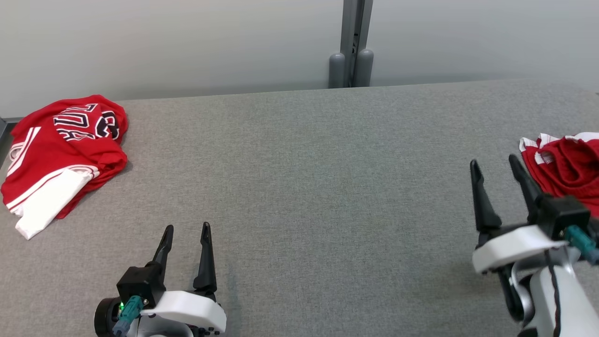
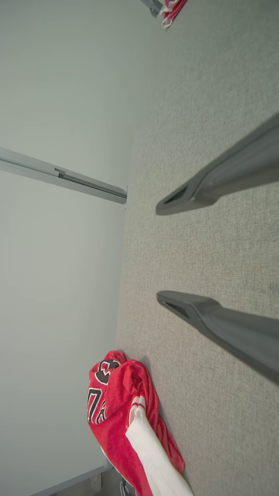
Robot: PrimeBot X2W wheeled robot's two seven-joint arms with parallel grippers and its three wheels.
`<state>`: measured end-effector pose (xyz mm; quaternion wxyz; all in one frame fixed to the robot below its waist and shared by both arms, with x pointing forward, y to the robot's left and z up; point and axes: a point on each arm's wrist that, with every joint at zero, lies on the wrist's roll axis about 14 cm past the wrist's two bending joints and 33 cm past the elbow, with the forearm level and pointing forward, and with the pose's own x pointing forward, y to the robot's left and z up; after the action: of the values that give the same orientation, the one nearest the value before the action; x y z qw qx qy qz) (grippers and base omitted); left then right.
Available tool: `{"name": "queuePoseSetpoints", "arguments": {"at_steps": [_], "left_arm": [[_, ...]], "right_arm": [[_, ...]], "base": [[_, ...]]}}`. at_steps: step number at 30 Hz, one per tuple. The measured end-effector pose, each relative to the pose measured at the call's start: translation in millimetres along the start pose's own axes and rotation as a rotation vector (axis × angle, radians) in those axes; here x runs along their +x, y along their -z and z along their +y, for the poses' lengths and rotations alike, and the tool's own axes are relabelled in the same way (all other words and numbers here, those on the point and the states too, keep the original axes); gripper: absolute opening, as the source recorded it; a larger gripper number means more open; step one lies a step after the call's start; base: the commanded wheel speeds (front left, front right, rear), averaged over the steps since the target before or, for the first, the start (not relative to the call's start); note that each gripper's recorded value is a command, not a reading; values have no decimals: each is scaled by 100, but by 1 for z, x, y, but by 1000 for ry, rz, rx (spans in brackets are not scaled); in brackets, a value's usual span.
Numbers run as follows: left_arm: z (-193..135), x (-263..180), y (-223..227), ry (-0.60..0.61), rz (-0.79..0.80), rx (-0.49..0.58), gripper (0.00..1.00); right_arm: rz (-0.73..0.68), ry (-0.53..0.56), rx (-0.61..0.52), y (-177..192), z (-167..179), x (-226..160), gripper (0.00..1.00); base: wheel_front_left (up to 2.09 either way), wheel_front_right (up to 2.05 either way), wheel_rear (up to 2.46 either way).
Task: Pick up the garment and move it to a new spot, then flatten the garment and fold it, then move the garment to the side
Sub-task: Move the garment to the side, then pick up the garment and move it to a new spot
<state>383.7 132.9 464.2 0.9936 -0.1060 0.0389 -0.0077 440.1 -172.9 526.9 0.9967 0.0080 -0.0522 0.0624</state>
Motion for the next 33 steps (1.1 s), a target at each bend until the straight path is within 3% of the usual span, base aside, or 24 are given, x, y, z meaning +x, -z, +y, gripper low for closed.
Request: {"name": "queuePoseSetpoints", "arguments": {"at_steps": [13, 33], "left_arm": [[15, -8, -9, -53, -32, 16, 100], [14, -4, -9, -40, -33, 38, 100]], "right_arm": [[54, -36, 106, 23, 35, -37, 100], [67, -18, 128, 30, 31, -38, 100]], "base": [[0, 0, 0], [0, 0, 0]]}}
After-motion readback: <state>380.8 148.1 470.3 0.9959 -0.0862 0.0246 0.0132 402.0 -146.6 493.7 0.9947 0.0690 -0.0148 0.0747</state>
